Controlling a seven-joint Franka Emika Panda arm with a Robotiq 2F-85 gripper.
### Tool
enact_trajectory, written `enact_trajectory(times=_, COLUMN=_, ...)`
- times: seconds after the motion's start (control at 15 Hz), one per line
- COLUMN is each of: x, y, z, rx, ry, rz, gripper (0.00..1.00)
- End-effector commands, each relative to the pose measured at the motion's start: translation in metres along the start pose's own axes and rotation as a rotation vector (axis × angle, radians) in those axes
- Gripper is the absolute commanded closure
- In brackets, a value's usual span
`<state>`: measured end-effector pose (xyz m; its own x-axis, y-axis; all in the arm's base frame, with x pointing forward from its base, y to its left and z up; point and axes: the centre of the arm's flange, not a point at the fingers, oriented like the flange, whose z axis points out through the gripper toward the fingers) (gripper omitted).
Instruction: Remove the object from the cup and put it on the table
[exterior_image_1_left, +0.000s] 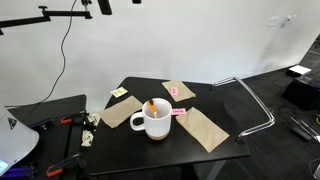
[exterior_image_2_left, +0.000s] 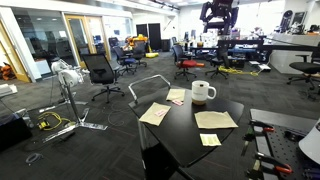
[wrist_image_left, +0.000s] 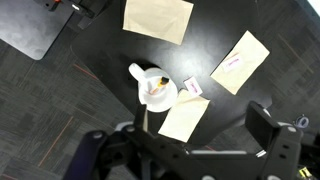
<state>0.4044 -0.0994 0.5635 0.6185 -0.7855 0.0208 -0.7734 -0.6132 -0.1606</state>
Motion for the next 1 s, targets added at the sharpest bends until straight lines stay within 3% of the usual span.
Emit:
enact_trajectory(times=0.0, x=0.025, y=0.023, z=0.005, rx=0.049, ry=0.006, rz=0.139, gripper=0.00)
enact_trajectory(times=0.53, x=0.079, y=0.049, z=0.063, rx=0.098, ry=-0.012, rz=0.274, gripper=0.00)
enact_trajectory(times=0.93, x=0.094, y=0.052, z=0.116, rx=0.047, ry=-0.111, rz=0.319, gripper=0.00)
